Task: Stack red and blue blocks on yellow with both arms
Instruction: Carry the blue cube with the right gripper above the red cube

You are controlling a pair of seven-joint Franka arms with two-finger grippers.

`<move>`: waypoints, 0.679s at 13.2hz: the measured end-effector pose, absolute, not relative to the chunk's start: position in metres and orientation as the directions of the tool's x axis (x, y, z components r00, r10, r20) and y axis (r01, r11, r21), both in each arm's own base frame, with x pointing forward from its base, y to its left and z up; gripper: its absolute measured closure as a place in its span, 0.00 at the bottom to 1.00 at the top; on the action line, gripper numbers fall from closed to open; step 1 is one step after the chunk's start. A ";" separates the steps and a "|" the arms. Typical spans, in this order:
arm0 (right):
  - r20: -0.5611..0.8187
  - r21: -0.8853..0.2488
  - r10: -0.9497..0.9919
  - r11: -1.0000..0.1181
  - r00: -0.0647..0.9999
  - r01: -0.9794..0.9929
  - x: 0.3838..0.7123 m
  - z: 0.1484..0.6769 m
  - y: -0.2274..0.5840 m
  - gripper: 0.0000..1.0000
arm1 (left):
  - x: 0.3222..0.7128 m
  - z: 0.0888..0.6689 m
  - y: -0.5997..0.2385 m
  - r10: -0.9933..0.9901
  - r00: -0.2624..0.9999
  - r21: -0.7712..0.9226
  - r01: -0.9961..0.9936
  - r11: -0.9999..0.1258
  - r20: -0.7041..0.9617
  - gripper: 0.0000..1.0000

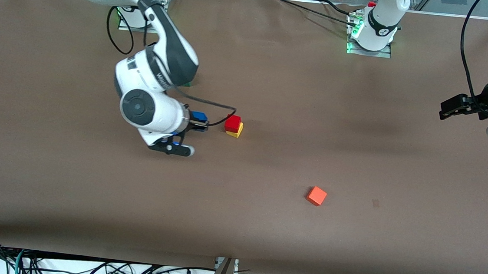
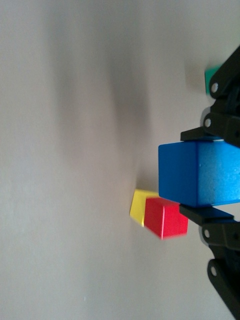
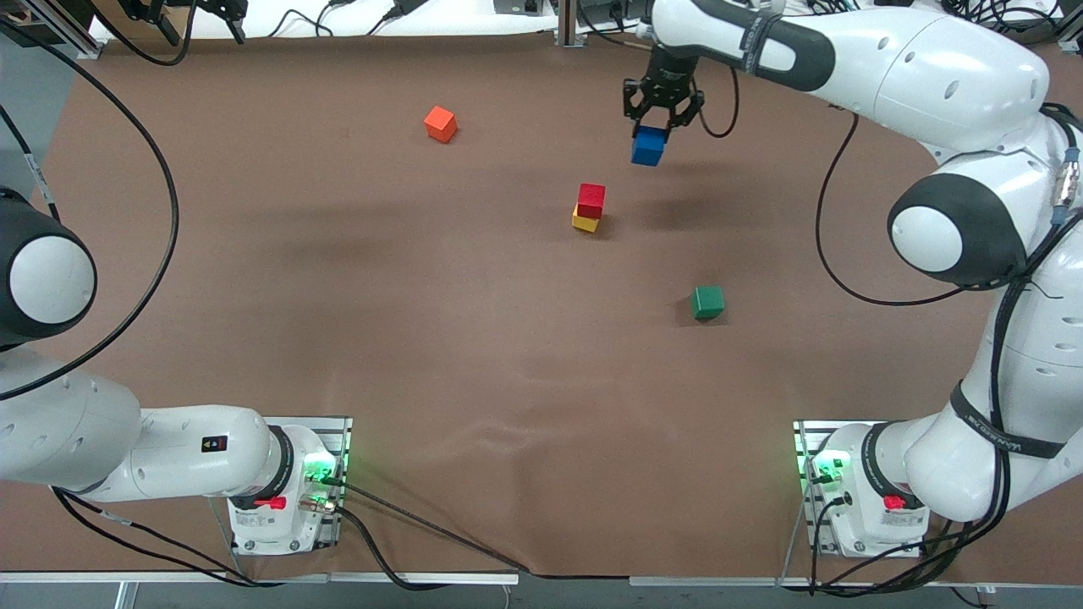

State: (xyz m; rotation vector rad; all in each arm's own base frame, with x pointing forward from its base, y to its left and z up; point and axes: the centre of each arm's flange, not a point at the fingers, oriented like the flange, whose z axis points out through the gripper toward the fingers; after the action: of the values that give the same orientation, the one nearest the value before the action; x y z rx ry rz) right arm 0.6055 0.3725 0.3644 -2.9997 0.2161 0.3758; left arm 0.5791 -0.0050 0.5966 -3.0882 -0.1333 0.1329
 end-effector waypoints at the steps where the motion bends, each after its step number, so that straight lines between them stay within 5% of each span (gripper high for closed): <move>1: -0.248 -0.091 -0.128 -0.984 0.960 -0.155 0.597 0.362 0.389 0.45 | 0.579 0.597 -0.005 0.088 0.993 -0.051 0.084 -0.995 -0.084 0.00; 9: -0.223 -0.080 -0.157 -0.981 0.962 -0.178 0.570 0.326 0.447 0.45 | 0.579 0.596 -0.007 0.087 0.992 -0.033 0.085 -0.996 -0.086 0.00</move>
State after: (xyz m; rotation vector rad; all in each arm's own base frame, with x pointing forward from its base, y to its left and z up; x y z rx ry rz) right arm 0.5698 0.4473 0.3264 -3.0128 0.2580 0.3301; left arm 0.5791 -0.0067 0.5962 -3.1061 -0.1344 0.1366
